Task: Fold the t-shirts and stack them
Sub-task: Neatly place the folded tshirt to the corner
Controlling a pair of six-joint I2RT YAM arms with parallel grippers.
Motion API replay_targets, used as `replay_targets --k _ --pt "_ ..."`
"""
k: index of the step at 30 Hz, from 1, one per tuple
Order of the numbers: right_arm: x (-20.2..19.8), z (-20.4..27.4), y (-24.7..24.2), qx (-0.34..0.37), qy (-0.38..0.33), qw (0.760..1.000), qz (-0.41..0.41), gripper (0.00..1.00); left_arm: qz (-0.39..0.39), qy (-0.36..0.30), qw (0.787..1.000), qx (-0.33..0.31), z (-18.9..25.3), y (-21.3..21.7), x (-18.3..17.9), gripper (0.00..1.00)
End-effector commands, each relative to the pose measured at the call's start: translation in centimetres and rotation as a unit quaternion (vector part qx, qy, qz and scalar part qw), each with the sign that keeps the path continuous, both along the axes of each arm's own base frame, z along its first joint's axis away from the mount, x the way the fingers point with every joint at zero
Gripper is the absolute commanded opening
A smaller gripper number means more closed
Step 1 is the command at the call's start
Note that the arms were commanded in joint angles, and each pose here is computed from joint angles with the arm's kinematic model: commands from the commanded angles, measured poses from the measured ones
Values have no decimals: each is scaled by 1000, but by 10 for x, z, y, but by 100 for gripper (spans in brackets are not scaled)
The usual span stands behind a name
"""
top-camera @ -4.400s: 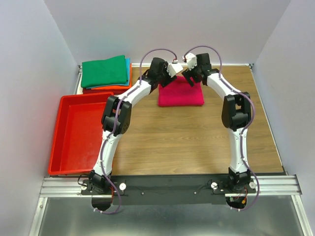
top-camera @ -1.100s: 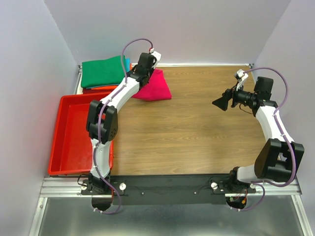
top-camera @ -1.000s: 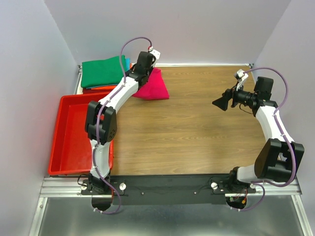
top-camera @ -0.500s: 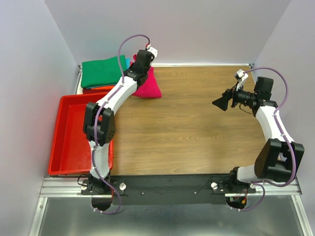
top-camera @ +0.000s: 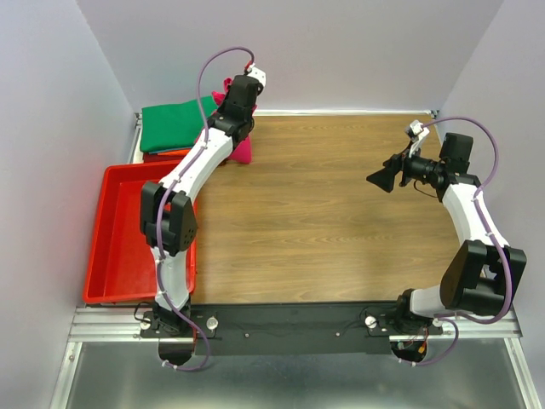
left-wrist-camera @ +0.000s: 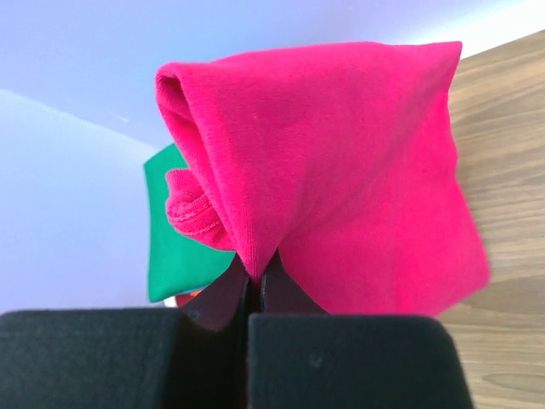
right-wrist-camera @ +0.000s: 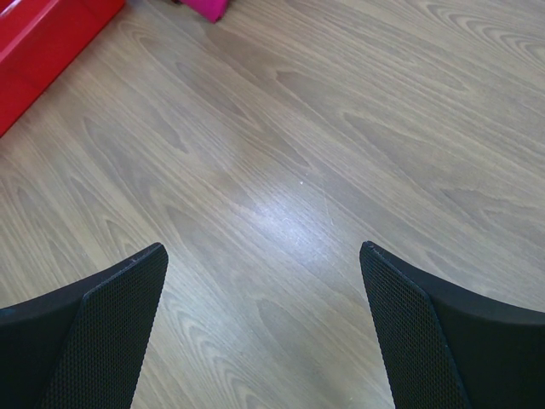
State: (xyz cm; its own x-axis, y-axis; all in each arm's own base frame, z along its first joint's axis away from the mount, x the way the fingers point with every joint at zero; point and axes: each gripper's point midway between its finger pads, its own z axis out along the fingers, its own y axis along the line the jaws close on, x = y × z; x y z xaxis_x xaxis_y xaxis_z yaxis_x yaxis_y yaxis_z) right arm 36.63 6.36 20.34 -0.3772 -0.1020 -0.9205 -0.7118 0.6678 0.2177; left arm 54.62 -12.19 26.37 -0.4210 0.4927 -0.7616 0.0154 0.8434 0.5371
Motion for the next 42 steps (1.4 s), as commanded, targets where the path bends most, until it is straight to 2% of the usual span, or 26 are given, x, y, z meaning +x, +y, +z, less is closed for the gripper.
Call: replay_targets --k 1,17,25,31,42 --pt "-7 -2 3 14 12 1000 10 100 41 -73 997 -1 65 24 -7 0" --pt "-6 -7 4 21 22 999 14 100 74 -119 990 -28 114 60 -12 0" --pt "-6 -11 4 23 29 999 15 100 88 -141 985 -38 126 78 2 0" --pt "-5 -13 4 24 32 999 15 100 105 -130 985 -42 107 99 22 0" --pt "-6 -14 4 26 35 999 17 100 131 -82 986 -63 29 149 67 0"
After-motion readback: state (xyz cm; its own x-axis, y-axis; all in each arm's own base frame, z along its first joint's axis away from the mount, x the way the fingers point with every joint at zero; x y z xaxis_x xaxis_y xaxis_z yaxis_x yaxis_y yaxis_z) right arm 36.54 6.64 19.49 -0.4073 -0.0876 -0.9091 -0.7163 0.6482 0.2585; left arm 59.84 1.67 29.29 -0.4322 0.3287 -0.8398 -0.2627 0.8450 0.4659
